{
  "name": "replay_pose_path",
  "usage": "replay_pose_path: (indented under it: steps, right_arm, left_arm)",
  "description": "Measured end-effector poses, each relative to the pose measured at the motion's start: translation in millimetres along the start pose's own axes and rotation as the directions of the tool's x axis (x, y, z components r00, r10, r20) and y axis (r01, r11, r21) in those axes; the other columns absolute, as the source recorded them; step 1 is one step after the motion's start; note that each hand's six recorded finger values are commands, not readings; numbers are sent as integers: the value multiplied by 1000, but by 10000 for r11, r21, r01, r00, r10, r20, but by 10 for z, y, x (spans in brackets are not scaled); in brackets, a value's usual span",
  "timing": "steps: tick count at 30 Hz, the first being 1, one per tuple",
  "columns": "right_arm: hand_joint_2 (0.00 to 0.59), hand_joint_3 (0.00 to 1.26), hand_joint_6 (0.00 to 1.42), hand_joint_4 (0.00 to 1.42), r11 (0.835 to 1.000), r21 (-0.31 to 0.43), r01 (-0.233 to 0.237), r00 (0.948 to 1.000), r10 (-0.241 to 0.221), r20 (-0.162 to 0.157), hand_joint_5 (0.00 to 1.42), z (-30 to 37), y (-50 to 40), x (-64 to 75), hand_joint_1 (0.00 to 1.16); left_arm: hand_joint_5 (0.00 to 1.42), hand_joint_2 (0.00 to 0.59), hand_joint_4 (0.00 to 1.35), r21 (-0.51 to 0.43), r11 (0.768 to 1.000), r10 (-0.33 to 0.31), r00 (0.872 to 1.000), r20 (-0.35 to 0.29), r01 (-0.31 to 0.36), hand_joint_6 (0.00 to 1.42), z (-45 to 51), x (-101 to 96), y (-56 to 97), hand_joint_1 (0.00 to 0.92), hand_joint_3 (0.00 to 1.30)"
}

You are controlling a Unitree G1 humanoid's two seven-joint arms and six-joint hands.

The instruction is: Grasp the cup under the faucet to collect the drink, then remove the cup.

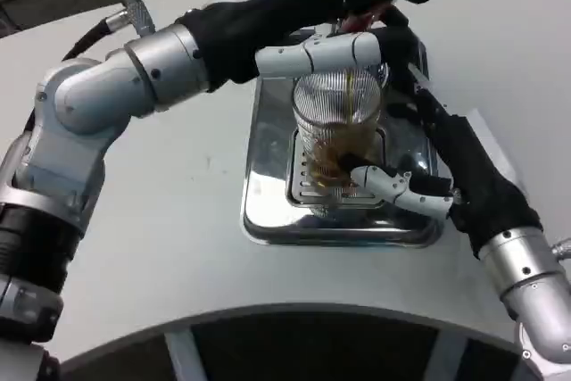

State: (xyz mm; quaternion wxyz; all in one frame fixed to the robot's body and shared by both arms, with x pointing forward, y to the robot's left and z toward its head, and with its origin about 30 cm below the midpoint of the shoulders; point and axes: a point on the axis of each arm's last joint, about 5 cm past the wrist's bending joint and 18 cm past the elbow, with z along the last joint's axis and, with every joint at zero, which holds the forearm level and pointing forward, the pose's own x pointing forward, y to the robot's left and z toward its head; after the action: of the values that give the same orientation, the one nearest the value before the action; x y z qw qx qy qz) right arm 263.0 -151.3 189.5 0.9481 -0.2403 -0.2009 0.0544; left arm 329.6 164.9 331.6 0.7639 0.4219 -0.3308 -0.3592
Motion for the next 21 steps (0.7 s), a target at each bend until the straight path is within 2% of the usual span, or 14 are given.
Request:
replay_pose_path:
  steps: [21]
  right_arm:
    - [218, 78, 95, 89, 9996, 263, -71, 9998, 76, -206, 173, -47, 107, 130, 749]
  left_arm:
    - [215, 140, 119, 412, 9991, -133, 9999, 68, 130, 140, 13, 4, 9, 0, 153]
